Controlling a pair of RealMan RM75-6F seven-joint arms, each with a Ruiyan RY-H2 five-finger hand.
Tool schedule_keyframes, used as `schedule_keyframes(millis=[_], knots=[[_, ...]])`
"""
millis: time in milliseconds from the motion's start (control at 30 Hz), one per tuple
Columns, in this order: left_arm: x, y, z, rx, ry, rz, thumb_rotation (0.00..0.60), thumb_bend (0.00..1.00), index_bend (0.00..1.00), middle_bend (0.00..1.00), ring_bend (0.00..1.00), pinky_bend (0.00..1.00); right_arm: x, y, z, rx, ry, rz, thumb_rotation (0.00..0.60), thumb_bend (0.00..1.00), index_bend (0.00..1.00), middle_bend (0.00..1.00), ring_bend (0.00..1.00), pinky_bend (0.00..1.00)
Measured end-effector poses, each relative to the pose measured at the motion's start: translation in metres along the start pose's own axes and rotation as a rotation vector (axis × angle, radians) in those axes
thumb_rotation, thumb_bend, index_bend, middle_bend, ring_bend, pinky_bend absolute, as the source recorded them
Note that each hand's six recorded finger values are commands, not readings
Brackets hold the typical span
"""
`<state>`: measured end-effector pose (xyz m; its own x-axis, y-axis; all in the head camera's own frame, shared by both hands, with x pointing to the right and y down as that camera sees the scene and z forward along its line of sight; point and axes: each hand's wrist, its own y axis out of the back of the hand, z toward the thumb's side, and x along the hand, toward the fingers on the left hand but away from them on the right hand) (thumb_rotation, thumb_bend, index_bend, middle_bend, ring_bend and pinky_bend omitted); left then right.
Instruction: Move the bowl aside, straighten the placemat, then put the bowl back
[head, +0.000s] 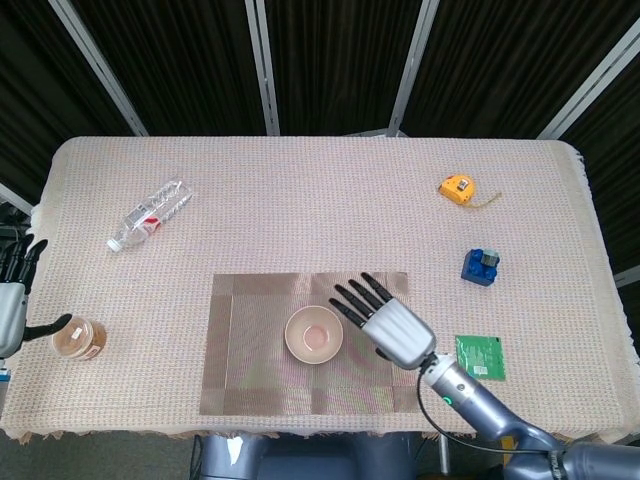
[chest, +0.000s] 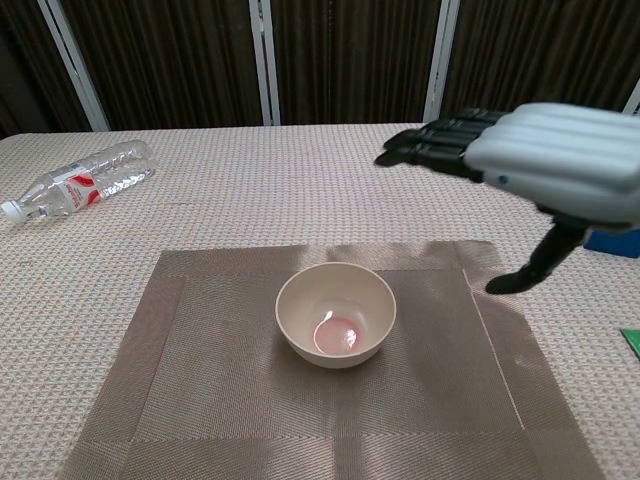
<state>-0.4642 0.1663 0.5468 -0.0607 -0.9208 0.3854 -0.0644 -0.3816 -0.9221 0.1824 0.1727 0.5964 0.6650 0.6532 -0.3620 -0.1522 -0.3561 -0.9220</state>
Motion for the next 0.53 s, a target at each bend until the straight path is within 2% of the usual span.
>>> schedule_keyframes(millis=[133,300,433,533], knots=[[-0.006,-0.002,-0.004,0.004,0.004,0.007,0.6,0.11,0.0,0.0,0.0,0.0,0.03,0.01,-0.032,-0.038,-0.11,-0.069,0.6,0.0,0.0,0.0,0.0,0.0],[-0.012,-0.006,-0.013,0.024,0.001,0.019,0.6,0.11,0.0,0.0,0.0,0.0,0.084,0.01,-0.084,-0.108,-0.325,-0.144,0.6,0.0,0.0,0.0,0.0,0.0],[-0.017,-0.011,-0.021,0.024,0.007,0.018,0.6,0.11,0.0,0.0,0.0,0.0,0.127,0.001,-0.116,-0.127,-0.474,-0.16,0.6,0.0,0.0,0.0,0.0,0.0],[-0.019,-0.009,-0.024,0.016,0.001,0.028,0.6,0.11,0.0,0.0,0.0,0.0,0.146,-0.005,-0.126,-0.148,-0.541,-0.158,0.6,0.0,0.0,0.0,0.0,0.0]])
